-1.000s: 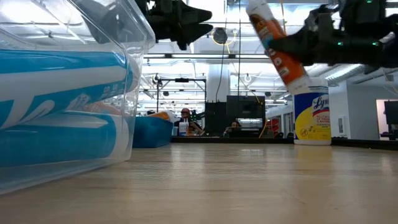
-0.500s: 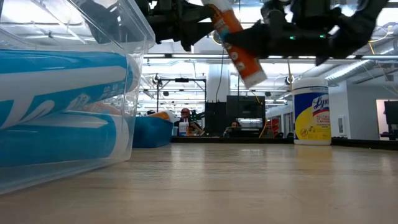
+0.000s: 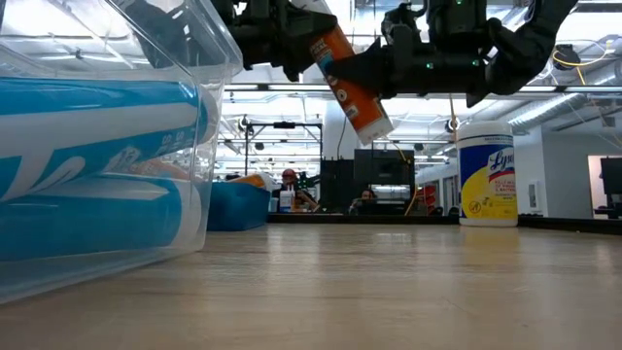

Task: Pick & place silicon tubes, Sealant and Lysol wipes
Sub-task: Put the orange sealant into the blue bin

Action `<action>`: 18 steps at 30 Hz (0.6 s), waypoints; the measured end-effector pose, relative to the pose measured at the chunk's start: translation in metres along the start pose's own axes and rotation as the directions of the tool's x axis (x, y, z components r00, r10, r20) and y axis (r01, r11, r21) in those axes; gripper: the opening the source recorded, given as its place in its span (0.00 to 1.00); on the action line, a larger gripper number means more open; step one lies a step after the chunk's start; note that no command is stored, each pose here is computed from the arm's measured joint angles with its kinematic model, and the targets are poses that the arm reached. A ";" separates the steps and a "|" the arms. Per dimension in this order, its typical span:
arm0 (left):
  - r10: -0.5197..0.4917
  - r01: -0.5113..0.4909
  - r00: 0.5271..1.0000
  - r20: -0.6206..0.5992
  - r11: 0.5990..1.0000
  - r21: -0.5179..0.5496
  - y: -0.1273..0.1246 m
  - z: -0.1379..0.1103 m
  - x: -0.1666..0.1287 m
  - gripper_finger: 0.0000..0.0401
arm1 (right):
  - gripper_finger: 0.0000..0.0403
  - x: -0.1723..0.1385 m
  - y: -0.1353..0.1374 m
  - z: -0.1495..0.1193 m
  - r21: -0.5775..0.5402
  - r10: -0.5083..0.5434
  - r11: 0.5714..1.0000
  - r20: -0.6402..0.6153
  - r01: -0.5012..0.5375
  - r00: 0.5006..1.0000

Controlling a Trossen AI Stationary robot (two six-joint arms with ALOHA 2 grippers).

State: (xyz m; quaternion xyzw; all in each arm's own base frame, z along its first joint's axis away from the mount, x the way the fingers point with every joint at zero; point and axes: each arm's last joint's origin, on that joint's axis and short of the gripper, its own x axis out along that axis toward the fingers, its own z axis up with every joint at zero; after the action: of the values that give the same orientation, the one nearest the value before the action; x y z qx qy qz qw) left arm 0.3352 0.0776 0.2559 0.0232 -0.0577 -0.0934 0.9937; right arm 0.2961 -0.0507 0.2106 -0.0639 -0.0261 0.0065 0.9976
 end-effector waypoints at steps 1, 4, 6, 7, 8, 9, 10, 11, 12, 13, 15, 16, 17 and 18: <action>0.000 0.000 1.000 -0.003 1.000 0.010 0.000 0.000 0.000 0.62 | 0.46 0.000 0.000 0.000 0.000 0.000 1.000 -0.002 0.000 1.000; 0.009 -0.008 1.000 -0.008 0.999 0.050 0.000 -0.001 0.000 0.54 | 0.46 0.000 0.000 0.000 0.020 -0.004 1.000 -0.005 0.004 1.000; 0.010 -0.009 1.000 -0.009 0.998 0.063 -0.001 -0.001 0.001 0.52 | 0.45 0.000 0.000 -0.001 0.033 -0.019 0.999 -0.009 0.019 1.000; 0.009 -0.008 1.000 -0.010 0.998 0.069 -0.002 -0.001 0.001 0.52 | 0.46 0.000 0.000 -0.001 0.036 -0.031 0.999 -0.011 0.031 0.999; 0.009 -0.008 1.000 -0.009 0.998 0.070 -0.002 -0.001 0.001 0.52 | 0.50 0.000 0.000 -0.001 0.040 -0.044 0.998 -0.015 0.044 0.999; 0.008 -0.008 1.000 -0.010 0.998 0.070 -0.002 -0.001 0.001 0.52 | 0.54 0.000 -0.001 -0.001 0.045 -0.052 0.998 -0.017 0.052 0.999; 0.011 -0.010 1.000 -0.014 0.998 0.069 -0.001 -0.001 0.001 0.52 | 0.59 0.000 -0.001 -0.001 0.047 -0.055 0.997 -0.020 0.056 0.998; 0.014 -0.012 1.000 -0.024 0.998 0.065 -0.001 0.000 -0.001 0.52 | 0.64 0.000 -0.001 -0.002 0.049 -0.055 0.997 -0.024 0.057 0.998; 0.017 -0.015 0.999 -0.033 0.998 0.061 0.000 0.003 -0.003 0.52 | 0.68 0.000 -0.001 -0.002 0.050 -0.057 0.997 -0.031 0.059 0.998; 0.023 -0.020 0.999 -0.041 0.998 0.063 0.001 0.007 -0.006 0.52 | 0.71 0.000 -0.001 -0.003 0.053 -0.060 0.997 -0.040 0.062 0.997; 0.037 -0.033 0.998 -0.056 0.997 0.070 0.001 0.020 -0.015 0.52 | 0.77 0.000 0.000 -0.006 0.058 -0.059 0.996 -0.067 0.063 0.996; 0.050 -0.045 0.996 -0.075 0.997 0.069 0.001 0.026 -0.020 0.52 | 0.79 0.000 -0.001 -0.006 0.059 -0.060 0.996 -0.074 0.064 0.995; 0.067 -0.060 0.993 -0.094 0.995 0.074 0.000 0.031 -0.025 0.52 | 0.81 0.000 -0.001 -0.007 0.060 -0.061 0.996 -0.081 0.066 0.995; 0.086 -0.076 0.990 -0.112 0.993 0.086 -0.002 0.037 -0.030 0.52 | 0.83 0.000 -0.001 -0.008 0.061 -0.062 0.996 -0.086 0.068 0.994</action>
State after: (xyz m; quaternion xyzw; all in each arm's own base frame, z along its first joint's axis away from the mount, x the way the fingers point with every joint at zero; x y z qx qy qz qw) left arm 0.3011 0.0795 0.2892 0.0666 -0.0048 -0.0491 0.9966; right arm 0.2962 -0.0524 0.2032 -0.0314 0.0140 -0.0278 0.9990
